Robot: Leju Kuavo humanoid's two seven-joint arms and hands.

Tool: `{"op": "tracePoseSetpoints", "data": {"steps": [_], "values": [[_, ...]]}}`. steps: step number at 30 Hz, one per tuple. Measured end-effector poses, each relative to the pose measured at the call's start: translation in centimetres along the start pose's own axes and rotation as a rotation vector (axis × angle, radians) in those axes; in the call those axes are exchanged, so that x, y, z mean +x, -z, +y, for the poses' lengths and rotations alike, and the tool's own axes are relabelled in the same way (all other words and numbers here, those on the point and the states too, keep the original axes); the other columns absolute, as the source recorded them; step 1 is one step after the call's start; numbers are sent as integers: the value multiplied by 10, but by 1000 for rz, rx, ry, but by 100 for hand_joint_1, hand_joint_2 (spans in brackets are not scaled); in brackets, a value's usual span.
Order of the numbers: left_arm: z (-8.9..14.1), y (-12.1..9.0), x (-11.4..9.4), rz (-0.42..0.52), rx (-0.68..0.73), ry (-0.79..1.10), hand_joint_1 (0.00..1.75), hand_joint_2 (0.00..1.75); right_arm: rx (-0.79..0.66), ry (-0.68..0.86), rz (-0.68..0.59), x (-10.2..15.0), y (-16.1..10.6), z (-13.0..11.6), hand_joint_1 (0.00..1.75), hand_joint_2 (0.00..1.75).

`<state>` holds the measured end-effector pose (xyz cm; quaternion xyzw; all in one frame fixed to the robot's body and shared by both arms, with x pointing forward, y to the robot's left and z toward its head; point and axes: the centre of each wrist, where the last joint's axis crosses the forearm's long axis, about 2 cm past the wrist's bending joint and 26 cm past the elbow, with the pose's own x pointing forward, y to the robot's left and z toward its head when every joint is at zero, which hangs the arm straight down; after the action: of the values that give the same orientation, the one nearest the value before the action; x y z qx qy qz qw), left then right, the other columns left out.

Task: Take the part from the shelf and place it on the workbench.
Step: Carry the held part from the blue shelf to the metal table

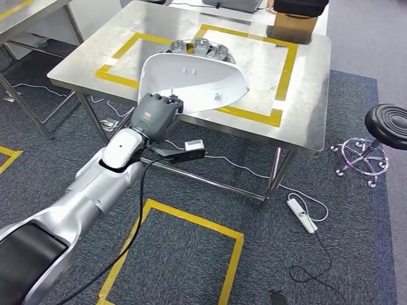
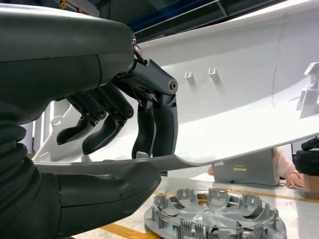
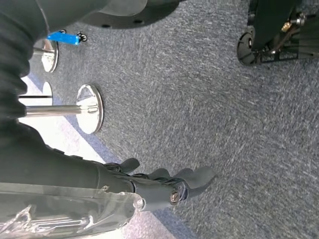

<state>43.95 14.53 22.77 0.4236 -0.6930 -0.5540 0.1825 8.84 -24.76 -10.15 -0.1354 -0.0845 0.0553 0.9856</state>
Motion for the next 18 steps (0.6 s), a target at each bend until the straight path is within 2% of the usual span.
{"op": "tracePoseSetpoints", "data": {"steps": [18], "values": [[5,6,2,-11,4,12,175,175,9,0,4,-2,-1,4,0,175]]}}
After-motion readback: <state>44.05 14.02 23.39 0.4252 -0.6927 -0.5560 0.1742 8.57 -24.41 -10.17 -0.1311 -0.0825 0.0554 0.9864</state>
